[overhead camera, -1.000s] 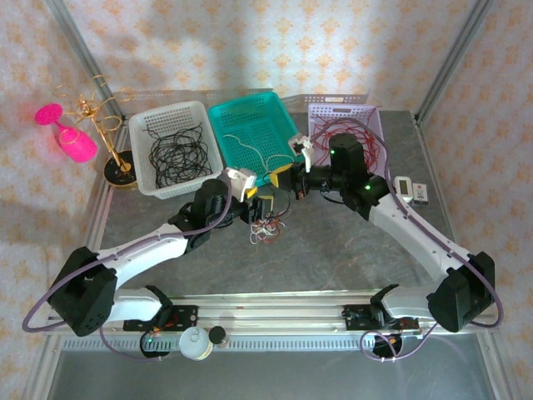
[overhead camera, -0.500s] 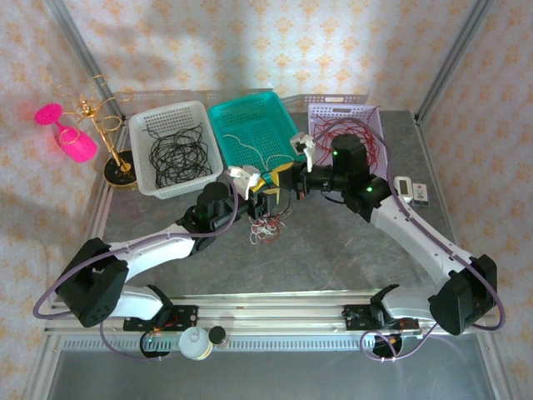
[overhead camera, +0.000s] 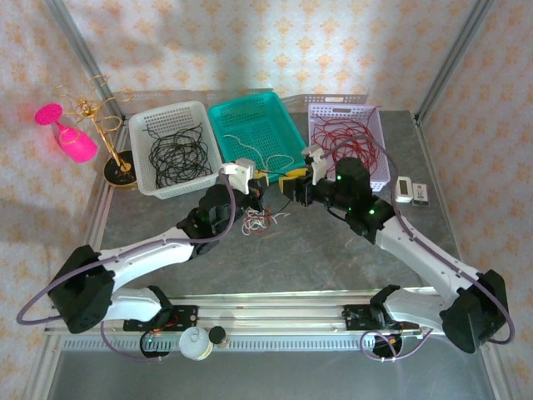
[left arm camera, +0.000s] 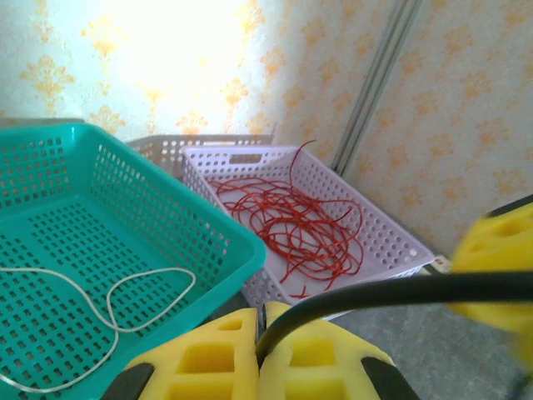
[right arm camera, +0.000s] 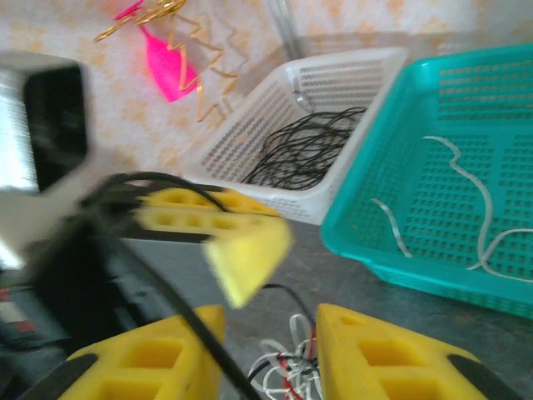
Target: Untangle the cables
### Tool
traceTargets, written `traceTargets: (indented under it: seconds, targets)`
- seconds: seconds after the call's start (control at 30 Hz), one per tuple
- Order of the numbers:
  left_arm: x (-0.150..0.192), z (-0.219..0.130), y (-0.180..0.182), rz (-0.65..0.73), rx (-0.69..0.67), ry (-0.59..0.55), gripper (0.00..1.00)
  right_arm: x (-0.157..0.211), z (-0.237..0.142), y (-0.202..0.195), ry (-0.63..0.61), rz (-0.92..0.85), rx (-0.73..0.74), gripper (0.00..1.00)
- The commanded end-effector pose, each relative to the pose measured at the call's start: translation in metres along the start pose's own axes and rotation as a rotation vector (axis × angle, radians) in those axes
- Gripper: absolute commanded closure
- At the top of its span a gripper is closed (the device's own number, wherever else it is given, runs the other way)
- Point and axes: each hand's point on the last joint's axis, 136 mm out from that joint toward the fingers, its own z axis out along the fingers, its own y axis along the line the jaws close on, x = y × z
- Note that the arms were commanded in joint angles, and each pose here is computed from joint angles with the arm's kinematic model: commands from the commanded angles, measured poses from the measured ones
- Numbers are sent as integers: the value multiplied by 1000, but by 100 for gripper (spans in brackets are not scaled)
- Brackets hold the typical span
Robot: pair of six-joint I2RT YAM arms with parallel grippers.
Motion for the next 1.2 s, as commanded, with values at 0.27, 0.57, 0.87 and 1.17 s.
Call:
traceTargets:
  seconds: [0.27,0.57,0.87,1.17]
  targets:
    - [-74,-38,-38,2,-1,-84,100,-11,23,-48,-314,225,236,62]
    - [-135,-67,-59,-1,49,-151,100,65,39,-89,-181,267,379,67]
    - [-192,-84,-60,19,12,-229,100,134,33,-121,-55,264,509,71]
    - [-239,-99,-58,23,-40,-277,100,176,15,-149,38,211,659,69]
